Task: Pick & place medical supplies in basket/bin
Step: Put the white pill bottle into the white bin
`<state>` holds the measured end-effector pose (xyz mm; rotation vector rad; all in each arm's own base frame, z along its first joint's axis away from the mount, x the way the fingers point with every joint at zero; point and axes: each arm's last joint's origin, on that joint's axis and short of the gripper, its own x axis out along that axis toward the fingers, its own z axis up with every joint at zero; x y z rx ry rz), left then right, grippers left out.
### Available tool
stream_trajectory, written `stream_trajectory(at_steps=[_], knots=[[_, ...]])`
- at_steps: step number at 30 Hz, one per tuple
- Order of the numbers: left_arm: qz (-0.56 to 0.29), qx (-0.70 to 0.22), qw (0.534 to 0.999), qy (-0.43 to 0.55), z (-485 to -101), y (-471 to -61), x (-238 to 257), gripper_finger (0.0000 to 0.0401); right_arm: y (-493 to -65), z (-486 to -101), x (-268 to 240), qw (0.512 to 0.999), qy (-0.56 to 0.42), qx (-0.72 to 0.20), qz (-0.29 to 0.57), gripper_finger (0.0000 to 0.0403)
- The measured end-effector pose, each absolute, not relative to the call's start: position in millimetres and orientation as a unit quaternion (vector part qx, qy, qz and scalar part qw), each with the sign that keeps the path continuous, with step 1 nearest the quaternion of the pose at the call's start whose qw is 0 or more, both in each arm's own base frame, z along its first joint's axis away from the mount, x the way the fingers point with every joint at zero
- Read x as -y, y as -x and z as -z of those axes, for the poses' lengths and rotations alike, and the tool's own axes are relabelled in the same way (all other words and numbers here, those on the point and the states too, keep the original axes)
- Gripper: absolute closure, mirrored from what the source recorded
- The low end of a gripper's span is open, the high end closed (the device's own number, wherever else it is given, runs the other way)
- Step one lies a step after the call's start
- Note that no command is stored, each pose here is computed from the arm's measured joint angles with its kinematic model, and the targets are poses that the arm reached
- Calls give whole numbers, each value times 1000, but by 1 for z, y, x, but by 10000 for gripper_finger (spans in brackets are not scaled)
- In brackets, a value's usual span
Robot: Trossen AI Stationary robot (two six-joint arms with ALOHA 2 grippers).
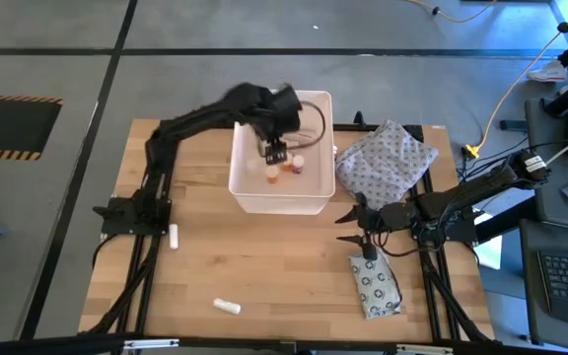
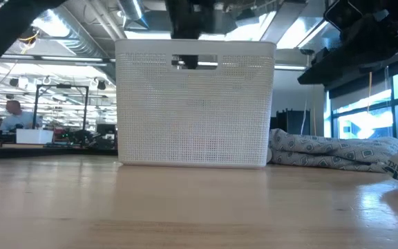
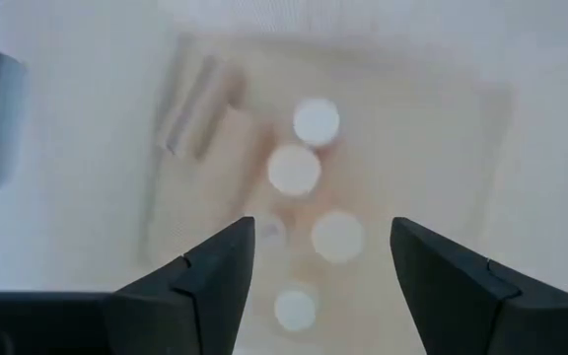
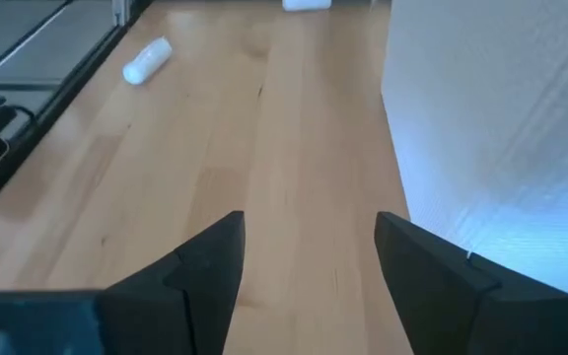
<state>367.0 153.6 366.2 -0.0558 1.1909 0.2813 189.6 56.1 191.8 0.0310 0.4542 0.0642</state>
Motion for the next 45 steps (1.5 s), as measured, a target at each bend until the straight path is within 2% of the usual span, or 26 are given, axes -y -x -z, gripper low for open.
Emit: stream_trajectory(at_steps=[8,14,21,26,29,35,39,45], knots=[[-165,-432,886,26,-442,-319,-131,172,-186,-216,-51,971,-58,-231,-10,173],[-161,-372,914,10,-455,-293,-110,173,-180,-212,-45,958,-62,-272,68,173],[-172,-309,935,11,-419,-254,-95,173,-178,-213,-38,950,-32,-278,139,173],[-181,-247,952,18,-382,-221,-83,173,-182,-239,-20,935,-35,-267,233,173],[-186,-209,960,22,-357,-203,-76,173,-182,-254,-6,922,4,-287,258,173],[-195,-142,969,53,-313,-178,-67,173,-176,-279,29,888,16,-316,332,173],[-198,-131,969,70,-292,-170,-64,173,-172,-286,54,869,24,-317,378,173],[-201,-139,966,83,-279,-167,-63,173,-172,-285,95,870,7,-309,384,173]])
